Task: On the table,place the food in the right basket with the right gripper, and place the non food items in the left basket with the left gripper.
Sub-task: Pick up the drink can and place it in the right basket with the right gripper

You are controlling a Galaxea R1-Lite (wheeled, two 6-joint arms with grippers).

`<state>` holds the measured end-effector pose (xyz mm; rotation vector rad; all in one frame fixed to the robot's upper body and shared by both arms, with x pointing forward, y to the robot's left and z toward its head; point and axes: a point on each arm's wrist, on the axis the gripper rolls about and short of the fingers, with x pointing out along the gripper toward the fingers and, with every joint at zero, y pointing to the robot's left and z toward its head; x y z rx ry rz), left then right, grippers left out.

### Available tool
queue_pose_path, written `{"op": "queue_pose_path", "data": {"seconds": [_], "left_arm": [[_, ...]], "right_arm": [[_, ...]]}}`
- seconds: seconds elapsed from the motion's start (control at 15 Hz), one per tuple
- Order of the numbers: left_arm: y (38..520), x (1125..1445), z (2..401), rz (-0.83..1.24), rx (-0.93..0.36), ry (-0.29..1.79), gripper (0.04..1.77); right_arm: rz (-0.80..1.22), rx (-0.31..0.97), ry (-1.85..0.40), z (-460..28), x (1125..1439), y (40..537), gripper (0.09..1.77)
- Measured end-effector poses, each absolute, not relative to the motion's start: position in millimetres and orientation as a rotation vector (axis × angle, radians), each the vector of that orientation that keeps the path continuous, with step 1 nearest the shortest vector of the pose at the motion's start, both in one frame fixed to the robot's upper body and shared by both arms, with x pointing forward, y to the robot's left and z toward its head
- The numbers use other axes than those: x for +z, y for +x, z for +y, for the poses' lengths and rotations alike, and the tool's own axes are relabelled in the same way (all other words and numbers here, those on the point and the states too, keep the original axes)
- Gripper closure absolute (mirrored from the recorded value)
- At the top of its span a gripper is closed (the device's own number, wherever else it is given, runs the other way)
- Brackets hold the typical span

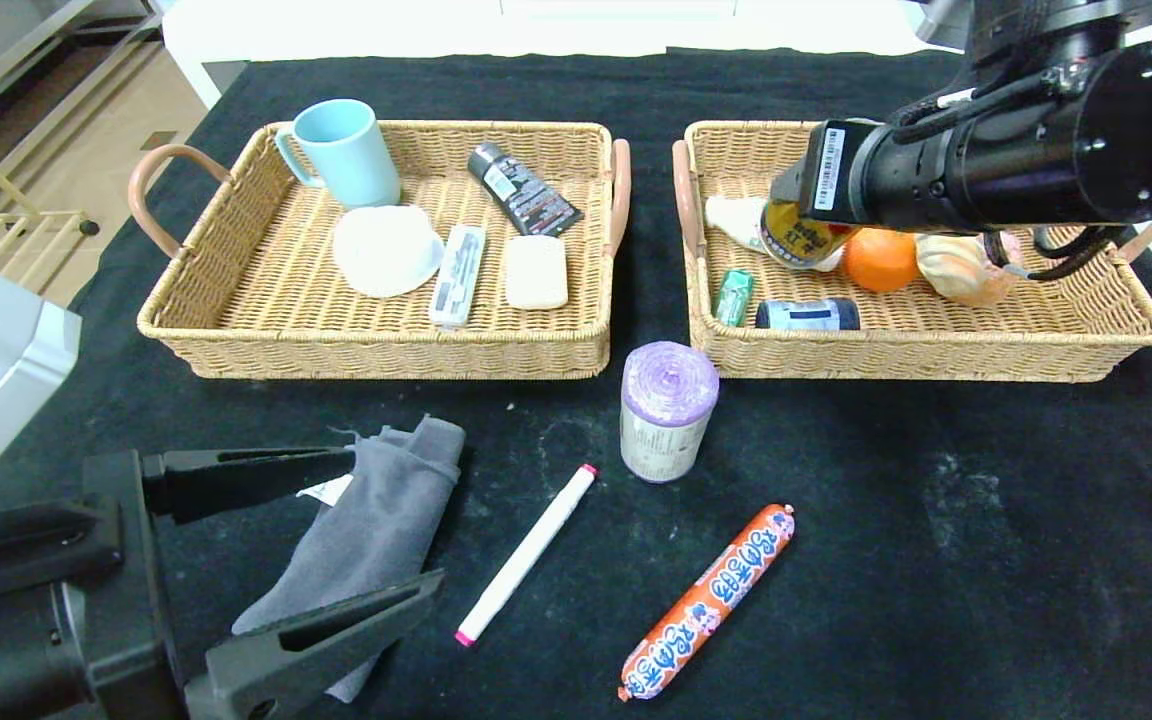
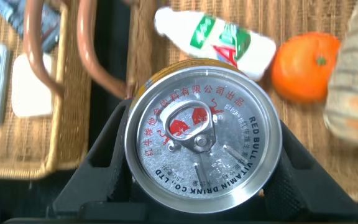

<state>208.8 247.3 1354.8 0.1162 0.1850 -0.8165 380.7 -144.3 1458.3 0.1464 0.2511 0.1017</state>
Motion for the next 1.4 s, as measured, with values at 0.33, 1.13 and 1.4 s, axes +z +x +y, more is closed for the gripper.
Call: {"op": "queue_pose_path", "data": {"seconds": [0.33, 1.13, 1.4], "left_arm": [[208.3, 1355.7, 247.7, 0.18, -0.816, 0.116, 0.09], [207.7, 1355.6, 248.2, 0.178, -0.817, 0.118, 0.09], [207.3, 1355.6, 248.3, 0.178, -0.818, 0.119, 0.09]], "right_arm": [[0.223, 0.077, 0.152, -134.3, 1445.1, 405.5, 0.69], [0.23, 0.064, 0.152, -127.8, 1433.7, 416.6, 0.51], [0.245, 0.066, 0.144, -132.2, 1438.2, 409.0, 0.37]]}}
